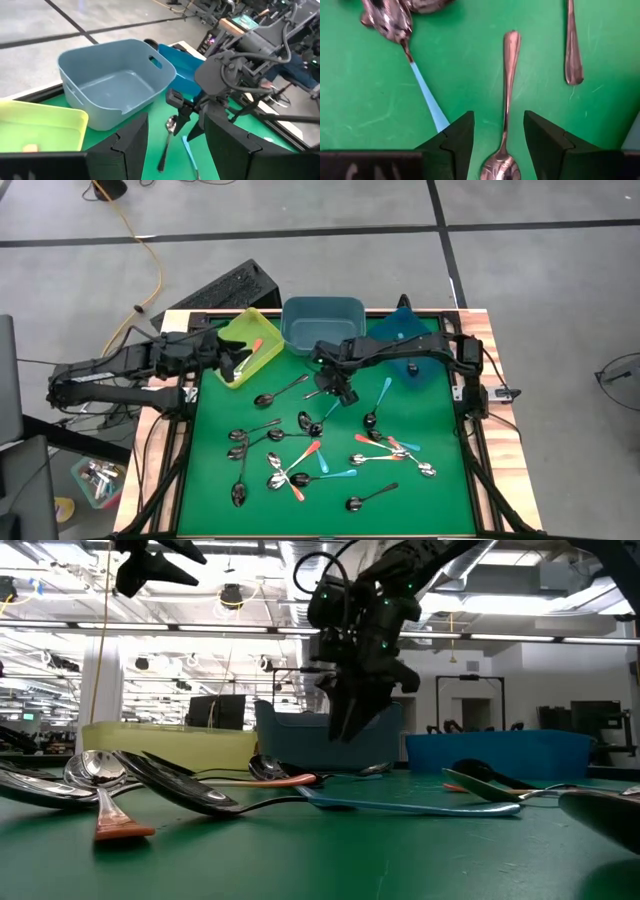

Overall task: Sort silverware by color (type)
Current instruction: Put the black spoon into the light blue bin

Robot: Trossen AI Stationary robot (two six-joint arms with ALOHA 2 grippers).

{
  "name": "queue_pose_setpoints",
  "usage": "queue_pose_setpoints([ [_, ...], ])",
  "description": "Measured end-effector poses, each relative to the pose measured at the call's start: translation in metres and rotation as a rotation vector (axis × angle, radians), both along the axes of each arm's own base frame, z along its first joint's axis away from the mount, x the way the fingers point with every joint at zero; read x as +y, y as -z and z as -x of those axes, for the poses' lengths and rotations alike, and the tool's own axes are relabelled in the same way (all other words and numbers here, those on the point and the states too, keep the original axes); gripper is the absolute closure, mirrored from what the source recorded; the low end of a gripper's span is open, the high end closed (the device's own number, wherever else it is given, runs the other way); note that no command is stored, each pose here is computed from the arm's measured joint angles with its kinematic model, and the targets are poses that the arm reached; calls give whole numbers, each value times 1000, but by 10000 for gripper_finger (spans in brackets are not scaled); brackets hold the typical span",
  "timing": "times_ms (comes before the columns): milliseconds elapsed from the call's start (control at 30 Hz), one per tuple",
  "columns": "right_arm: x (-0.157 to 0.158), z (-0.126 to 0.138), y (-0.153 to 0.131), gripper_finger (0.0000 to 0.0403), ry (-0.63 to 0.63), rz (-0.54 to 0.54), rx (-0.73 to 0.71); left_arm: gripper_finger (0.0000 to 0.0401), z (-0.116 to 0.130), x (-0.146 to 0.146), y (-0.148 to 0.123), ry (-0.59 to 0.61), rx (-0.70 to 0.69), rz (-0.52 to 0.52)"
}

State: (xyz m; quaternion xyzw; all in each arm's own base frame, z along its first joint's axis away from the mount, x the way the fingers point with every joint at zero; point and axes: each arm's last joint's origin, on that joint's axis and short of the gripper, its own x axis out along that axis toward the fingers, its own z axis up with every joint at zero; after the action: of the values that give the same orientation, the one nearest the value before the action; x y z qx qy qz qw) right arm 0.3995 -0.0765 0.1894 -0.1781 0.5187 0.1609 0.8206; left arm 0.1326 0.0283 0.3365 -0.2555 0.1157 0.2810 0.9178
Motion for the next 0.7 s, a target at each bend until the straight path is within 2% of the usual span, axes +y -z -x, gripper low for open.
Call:
queue_pose_setpoints([
  [433,-4,12,36,220,9,-12,-36,225,0,-1,-1,19,-13,15],
  [700,-16,13,42,220,117,-33,-79,225,0,0,-2,-10,-31,21],
])
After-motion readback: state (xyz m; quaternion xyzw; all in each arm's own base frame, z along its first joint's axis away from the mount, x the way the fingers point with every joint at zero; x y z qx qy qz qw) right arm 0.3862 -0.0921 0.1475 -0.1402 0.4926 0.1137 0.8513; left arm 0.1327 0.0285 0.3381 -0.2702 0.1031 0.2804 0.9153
